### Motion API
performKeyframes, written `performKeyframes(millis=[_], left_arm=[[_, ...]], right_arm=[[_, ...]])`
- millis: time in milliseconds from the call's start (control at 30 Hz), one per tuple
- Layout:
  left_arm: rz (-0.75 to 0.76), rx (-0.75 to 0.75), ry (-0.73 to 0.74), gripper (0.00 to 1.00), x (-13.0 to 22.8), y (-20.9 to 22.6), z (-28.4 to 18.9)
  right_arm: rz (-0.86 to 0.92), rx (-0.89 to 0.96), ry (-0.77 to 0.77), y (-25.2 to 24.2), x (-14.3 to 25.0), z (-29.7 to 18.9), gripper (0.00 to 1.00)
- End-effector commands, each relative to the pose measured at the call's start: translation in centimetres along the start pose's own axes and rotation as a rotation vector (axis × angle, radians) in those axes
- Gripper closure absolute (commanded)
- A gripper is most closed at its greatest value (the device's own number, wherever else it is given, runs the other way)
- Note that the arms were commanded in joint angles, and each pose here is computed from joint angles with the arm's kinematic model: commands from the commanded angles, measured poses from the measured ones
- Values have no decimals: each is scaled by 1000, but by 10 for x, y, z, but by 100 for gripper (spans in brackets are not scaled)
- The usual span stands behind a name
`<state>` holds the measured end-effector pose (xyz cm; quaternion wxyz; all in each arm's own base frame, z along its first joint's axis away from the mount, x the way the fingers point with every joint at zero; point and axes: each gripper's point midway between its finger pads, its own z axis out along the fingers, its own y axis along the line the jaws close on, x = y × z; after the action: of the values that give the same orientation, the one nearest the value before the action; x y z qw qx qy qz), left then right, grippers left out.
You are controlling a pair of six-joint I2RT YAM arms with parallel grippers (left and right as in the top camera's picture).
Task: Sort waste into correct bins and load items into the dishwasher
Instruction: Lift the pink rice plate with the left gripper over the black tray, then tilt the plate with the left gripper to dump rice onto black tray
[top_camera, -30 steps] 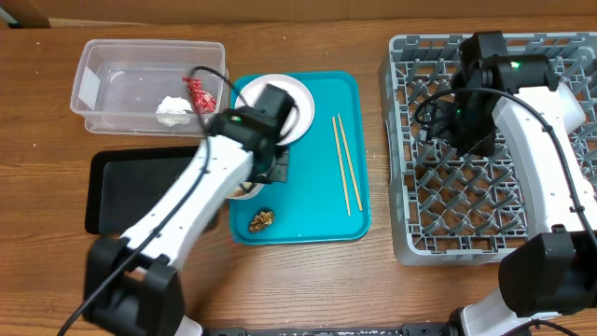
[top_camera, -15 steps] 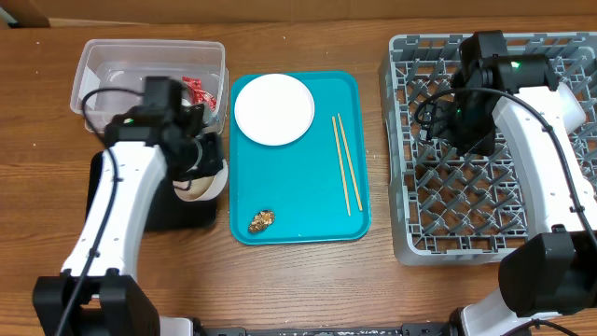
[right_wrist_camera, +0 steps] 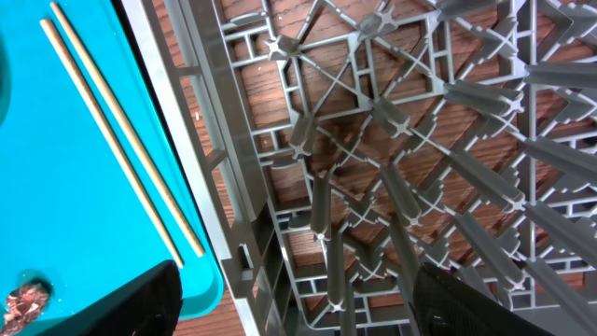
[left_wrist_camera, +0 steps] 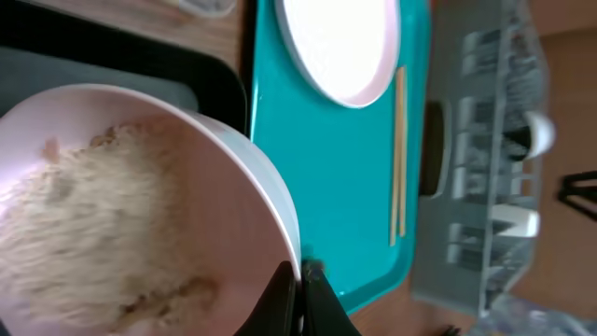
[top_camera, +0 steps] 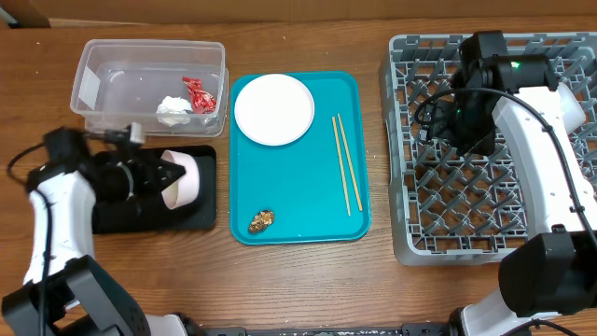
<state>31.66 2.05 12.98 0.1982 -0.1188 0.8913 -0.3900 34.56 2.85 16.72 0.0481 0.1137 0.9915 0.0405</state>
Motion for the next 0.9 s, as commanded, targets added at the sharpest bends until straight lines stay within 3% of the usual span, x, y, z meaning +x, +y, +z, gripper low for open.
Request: performKeyframes(millis=[0,267,867], left_arm=[[74,263,-87,96,-3,-24,-9],[20,479,-187,96,-2,-21,-16],[-150,586,-276,96,-17,-10,-39]], right_arm=[[-4,2,-15,-1,0,-4,19],[-3,2,-14,-1,0,-4,19],[-4,2,-16,-1,0,-4,18]])
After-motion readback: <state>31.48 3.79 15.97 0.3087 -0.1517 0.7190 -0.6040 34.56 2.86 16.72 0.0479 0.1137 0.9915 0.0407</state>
